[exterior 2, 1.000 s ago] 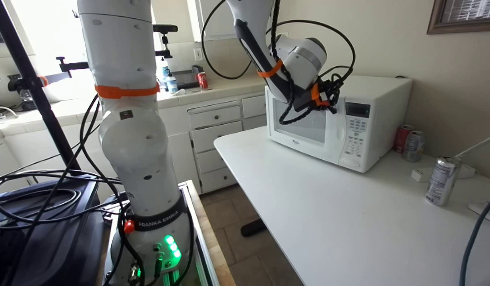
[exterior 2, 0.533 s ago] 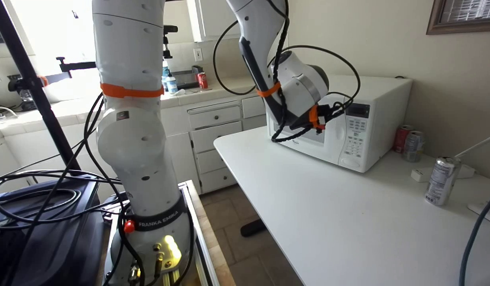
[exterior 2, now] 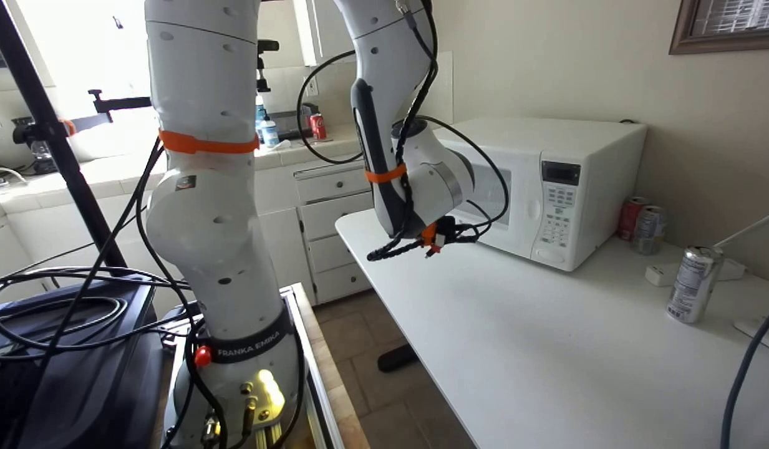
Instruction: Close the door to the microwave
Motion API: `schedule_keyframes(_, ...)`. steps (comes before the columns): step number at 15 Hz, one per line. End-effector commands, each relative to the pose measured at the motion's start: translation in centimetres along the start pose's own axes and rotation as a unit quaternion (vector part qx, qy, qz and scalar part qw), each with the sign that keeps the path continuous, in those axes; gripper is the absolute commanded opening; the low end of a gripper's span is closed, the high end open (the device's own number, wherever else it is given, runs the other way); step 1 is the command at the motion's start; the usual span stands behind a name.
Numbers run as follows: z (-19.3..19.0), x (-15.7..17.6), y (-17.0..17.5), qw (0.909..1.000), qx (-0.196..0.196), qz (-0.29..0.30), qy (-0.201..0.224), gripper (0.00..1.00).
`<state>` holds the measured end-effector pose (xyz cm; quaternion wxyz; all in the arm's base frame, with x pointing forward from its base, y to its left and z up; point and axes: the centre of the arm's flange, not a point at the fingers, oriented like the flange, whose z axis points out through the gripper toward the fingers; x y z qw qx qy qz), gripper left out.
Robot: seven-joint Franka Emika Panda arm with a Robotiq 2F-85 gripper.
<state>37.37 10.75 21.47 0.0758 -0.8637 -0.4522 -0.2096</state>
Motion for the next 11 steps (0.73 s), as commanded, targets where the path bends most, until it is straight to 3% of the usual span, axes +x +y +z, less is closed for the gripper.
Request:
schedule_keyframes(1, -6.8, 0.4, 1.6, 0.9954, 0.021, 0.056, -0.074, 0.62)
schedule_keyframes(4, -6.8, -3.5, 0.9, 0.9868, 0.002, 0.104, -0.124, 0.87)
schedule_keyframes(5, -6.9, -4.8, 1.1, 0.9836, -0.021, 0.114, -0.138, 0.93)
schedule_keyframes(6, -0.7, -8.8, -1.5, 0.9907, 0.0, 0.093, -0.099, 0.75)
schedule_keyframes(8, -1.0, -10.0, -0.9, 0.9876, -0.015, 0.109, -0.112, 0.91)
schedule_keyframes(11, -1.2, -9.8, -0.9, 0.9874, -0.02, 0.111, -0.111, 0.93)
